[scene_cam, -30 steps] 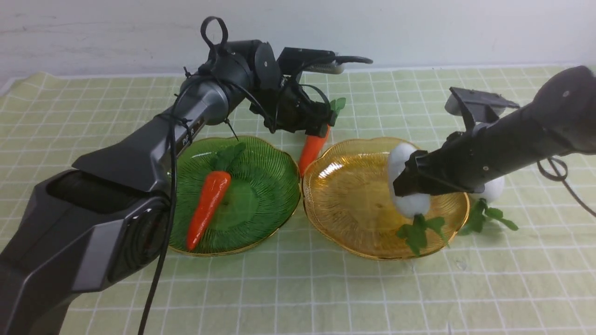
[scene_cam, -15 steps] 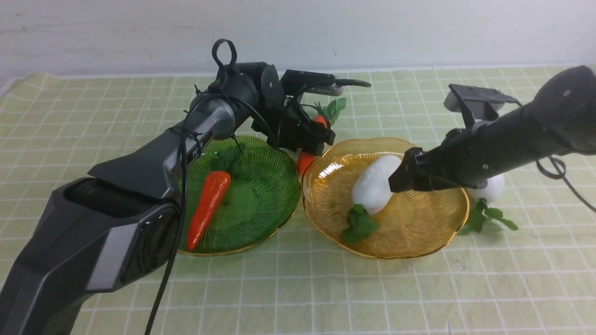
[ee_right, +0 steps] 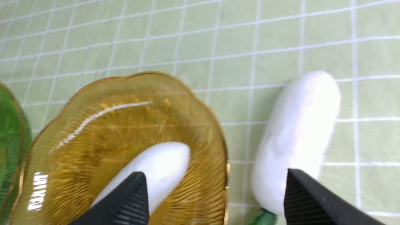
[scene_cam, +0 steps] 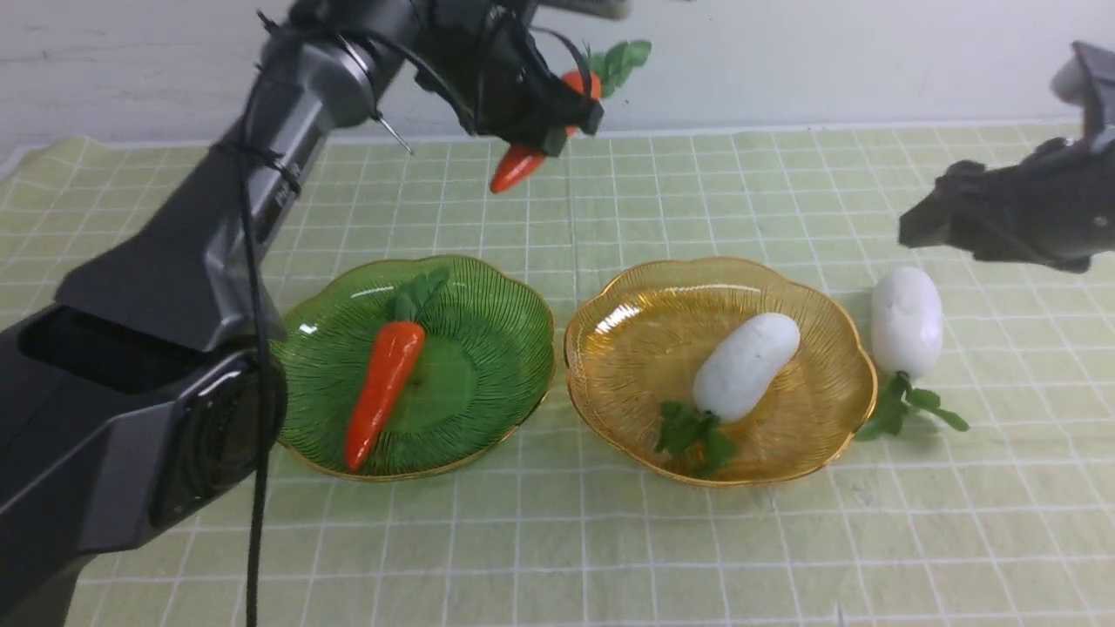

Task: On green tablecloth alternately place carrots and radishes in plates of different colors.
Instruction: 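Pick up the carrot and put it on the nearest plate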

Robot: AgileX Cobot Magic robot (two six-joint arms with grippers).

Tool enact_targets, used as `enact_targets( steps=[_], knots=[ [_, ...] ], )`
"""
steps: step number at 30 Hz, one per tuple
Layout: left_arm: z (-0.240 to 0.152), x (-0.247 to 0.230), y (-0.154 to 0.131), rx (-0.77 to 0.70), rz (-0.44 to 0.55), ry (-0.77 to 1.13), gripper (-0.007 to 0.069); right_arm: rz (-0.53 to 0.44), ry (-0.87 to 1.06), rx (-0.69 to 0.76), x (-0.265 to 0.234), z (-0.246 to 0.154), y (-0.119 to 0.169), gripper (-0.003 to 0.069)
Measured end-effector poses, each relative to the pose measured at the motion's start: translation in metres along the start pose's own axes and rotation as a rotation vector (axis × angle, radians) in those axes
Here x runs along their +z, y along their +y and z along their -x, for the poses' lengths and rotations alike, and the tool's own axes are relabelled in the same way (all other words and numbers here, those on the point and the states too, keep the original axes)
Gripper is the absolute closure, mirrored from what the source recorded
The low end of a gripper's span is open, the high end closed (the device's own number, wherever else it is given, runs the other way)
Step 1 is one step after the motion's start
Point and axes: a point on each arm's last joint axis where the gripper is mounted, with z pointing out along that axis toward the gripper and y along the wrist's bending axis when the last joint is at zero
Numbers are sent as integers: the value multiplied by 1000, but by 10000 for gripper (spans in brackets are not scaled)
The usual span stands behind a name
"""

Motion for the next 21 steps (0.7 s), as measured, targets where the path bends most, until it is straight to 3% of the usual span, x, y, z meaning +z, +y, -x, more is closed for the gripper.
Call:
enact_targets(
  steps=[6, 11, 16, 21],
  knots=[
    [12, -47, 2, -31, 38, -57, 410, -28, 68, 54, 39, -5, -24, 124],
    [1, -60, -1, -44, 22, 13, 410, -32, 94, 79, 66, -1, -35, 106],
    [-43, -64, 5, -69, 40, 216, 410, -46, 110, 87, 92, 4, -46, 102],
    [-115, -49, 12, -134, 19, 441, 410, -68, 160, 110, 119, -7, -59, 101]
  ],
)
